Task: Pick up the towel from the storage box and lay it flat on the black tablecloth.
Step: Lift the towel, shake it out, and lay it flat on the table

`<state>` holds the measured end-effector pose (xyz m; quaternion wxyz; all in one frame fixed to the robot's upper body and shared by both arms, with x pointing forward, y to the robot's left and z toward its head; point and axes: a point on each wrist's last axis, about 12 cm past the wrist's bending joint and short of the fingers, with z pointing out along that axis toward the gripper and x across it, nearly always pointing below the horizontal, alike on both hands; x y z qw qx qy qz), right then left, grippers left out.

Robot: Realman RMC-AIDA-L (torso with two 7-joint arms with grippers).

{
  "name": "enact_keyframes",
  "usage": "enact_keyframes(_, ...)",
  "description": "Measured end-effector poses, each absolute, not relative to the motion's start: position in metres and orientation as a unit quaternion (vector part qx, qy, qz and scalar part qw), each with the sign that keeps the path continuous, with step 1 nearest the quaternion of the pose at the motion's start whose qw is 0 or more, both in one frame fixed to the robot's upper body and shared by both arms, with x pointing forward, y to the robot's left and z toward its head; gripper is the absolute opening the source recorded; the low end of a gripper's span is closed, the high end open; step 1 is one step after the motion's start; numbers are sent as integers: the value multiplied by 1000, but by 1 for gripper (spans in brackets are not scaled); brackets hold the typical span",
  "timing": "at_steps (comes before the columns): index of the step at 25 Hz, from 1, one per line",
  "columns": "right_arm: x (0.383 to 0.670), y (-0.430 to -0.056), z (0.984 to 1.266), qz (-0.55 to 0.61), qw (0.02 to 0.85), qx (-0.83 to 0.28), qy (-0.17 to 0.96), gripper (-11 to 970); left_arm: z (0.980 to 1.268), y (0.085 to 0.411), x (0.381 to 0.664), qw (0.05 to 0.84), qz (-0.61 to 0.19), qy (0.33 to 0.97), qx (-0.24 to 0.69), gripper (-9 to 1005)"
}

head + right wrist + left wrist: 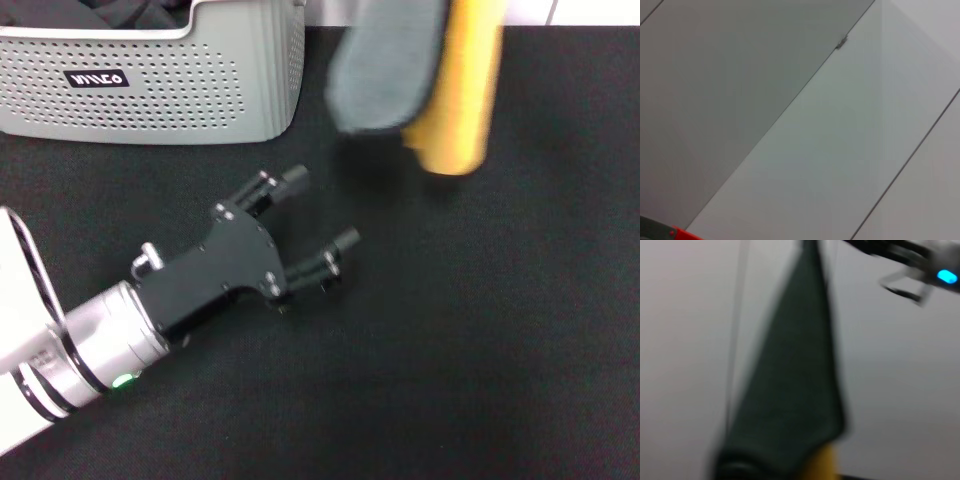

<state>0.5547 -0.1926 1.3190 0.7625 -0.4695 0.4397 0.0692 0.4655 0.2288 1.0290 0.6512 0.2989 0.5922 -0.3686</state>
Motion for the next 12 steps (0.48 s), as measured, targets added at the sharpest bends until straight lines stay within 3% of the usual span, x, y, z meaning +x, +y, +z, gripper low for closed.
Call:
enact_keyframes(2,555,-189,1319,70,762,-471,438,6,1028,226,464,660,-348,578,331,878)
enact_keyframes(12,555,-183,1322,72,764,-474,431,6,1033,230,471,728,-219,519,391,877)
